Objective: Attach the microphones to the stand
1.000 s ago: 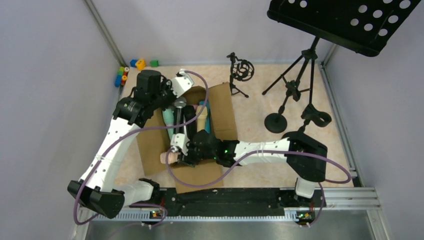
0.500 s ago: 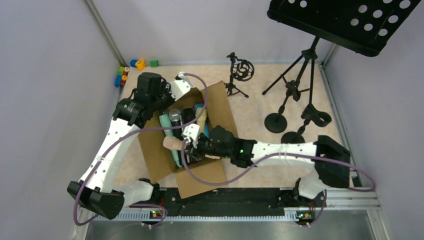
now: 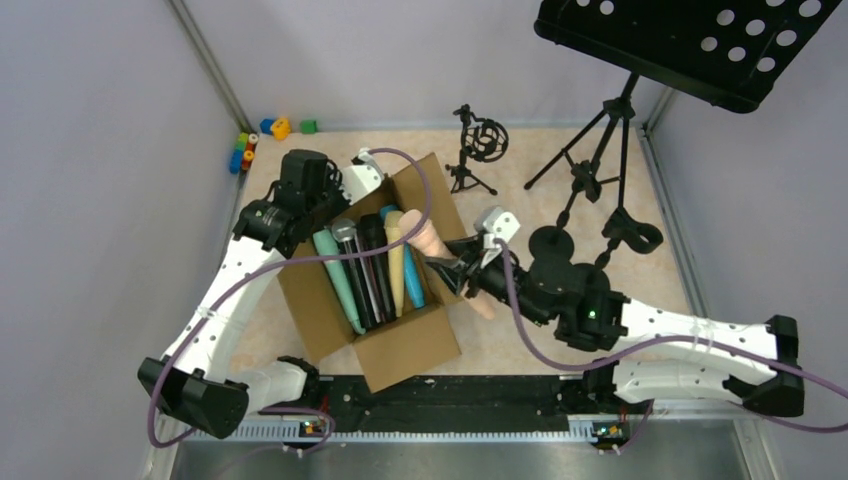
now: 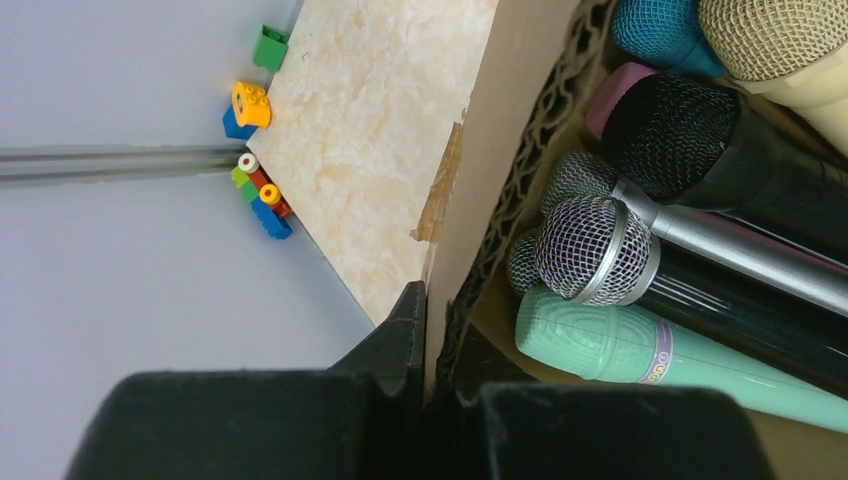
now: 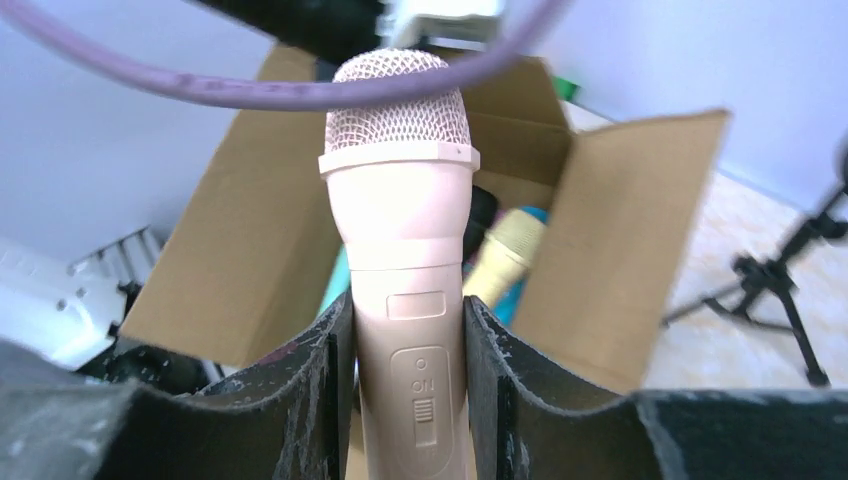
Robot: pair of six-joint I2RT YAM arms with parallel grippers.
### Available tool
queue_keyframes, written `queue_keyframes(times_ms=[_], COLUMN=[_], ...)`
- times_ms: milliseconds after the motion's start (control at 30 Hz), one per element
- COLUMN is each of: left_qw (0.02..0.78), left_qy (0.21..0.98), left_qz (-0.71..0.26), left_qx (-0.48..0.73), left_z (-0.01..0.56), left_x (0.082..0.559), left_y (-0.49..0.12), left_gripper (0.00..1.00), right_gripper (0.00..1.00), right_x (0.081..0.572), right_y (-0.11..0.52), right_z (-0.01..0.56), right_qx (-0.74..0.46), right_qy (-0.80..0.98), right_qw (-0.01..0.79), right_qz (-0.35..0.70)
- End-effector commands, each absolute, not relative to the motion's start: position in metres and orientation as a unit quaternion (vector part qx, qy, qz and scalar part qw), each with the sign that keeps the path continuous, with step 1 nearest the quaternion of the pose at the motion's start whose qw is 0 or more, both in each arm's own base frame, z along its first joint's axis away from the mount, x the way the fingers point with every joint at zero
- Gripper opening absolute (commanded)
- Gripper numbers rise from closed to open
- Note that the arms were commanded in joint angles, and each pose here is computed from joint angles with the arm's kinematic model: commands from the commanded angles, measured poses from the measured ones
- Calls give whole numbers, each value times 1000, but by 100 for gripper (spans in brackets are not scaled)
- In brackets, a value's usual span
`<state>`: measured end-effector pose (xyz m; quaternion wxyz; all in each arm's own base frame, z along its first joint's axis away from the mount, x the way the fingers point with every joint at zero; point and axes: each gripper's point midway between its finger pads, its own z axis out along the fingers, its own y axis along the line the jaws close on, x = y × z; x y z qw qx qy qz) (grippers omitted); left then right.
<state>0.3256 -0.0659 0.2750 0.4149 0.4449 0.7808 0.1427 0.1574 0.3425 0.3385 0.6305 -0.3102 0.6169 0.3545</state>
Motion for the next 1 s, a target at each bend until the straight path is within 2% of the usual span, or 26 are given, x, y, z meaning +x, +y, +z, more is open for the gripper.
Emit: queue_keyframes(times_ms=[0,200,433,600,967], left_qw=[464,464,463,461,460], left_qy=[755,751,751,753,752], left_qz=[154,146,143,139,133], left_qx=[437,446,449,448,454], left_z=[302,301,304,303,302], left_x=[327,323,320,317,315], left_y=[-66,-69,-69,-69,-71], left_gripper=[0,0,0,0,0], right_gripper=[0,0,0,0,0], right_x=[182,201,219,228,227], right_y=[288,245,243,242,192], right_z=[296,217,135,105,56], right_qx=[-199,-92,-34,-8,35], right_qy=[717,808,866,879,907], right_qw=[613,552,468,456,418], right_qz=[265,185,171,139,46])
